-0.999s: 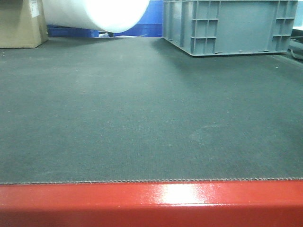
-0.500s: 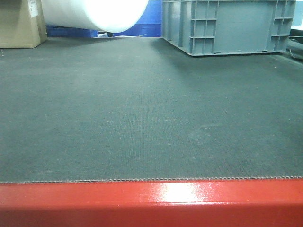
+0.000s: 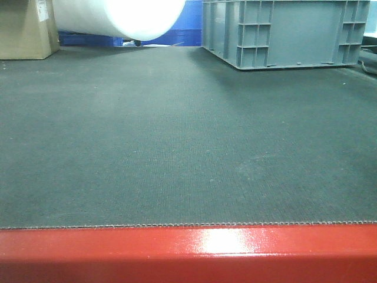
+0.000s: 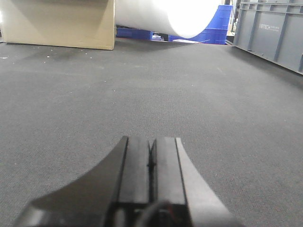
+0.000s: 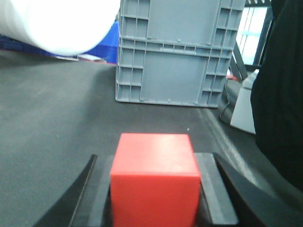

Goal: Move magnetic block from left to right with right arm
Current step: 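Stop at the second grey table holding the cube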

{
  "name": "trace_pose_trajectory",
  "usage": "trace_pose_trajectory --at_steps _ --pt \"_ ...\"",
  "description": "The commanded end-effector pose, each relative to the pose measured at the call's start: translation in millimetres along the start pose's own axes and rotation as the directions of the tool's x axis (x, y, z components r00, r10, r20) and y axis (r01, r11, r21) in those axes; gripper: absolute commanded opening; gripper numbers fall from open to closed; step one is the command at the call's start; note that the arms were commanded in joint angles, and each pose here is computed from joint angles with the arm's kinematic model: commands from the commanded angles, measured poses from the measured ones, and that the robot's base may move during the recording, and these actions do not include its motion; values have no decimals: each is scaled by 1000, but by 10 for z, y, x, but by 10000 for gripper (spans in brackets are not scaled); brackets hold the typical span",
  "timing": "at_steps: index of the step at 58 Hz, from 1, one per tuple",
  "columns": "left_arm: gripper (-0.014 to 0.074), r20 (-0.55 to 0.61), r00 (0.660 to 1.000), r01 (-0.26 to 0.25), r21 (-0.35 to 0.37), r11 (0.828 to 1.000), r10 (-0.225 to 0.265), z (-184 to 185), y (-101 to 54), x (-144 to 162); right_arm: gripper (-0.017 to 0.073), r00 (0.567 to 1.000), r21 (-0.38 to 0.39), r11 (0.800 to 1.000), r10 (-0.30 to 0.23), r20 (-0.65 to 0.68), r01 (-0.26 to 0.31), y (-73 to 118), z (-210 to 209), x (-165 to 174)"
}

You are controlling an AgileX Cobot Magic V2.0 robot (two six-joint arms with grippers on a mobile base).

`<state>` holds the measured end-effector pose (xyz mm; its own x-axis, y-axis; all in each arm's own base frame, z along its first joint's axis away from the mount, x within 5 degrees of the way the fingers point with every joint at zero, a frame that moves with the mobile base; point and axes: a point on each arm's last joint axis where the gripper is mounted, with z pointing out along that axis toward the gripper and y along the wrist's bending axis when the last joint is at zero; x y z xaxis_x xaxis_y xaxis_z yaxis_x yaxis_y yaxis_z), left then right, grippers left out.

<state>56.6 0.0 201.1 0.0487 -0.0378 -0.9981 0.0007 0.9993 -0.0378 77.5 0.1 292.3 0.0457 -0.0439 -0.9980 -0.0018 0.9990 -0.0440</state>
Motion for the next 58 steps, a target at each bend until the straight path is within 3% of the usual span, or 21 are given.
trace_pose_trajectory --at_steps 1,10,15,19,25,37,42,53,58 --pt "-117 79 997 5 4 1000 -6 -6 -2 -53 276 998 -1 1000 23 62 -22 -8 14 -239" --pt "-117 79 997 5 4 1000 -6 -6 -2 -53 276 987 0 988 153 -58 -153 -11 119 -396" --pt "-117 79 997 5 4 1000 -6 -6 -2 -53 276 957 8 976 217 -190 -220 7 248 -441" --pt "-117 79 997 5 4 1000 -6 -6 -2 -53 276 923 22 970 235 -306 -240 21 367 -447" --pt "-117 79 997 5 4 1000 -6 -6 -2 -53 276 850 48 972 225 -476 -230 33 561 -402" --pt "-117 79 997 5 4 1000 -6 -6 -2 -53 276 649 90 975 201 -734 -201 59 953 -162" --pt "-117 79 997 5 4 1000 -6 -6 -2 -53 276 569 65 982 158 -807 -179 129 1154 -85" --pt "-117 79 997 5 4 1000 -6 -6 -2 -53 276 423 -70 984 6 -906 -163 539 1529 -47" --pt "-117 79 997 5 4 1000 -6 -6 -2 -53 276 354 -45 981 26 -935 -191 769 1696 -35"
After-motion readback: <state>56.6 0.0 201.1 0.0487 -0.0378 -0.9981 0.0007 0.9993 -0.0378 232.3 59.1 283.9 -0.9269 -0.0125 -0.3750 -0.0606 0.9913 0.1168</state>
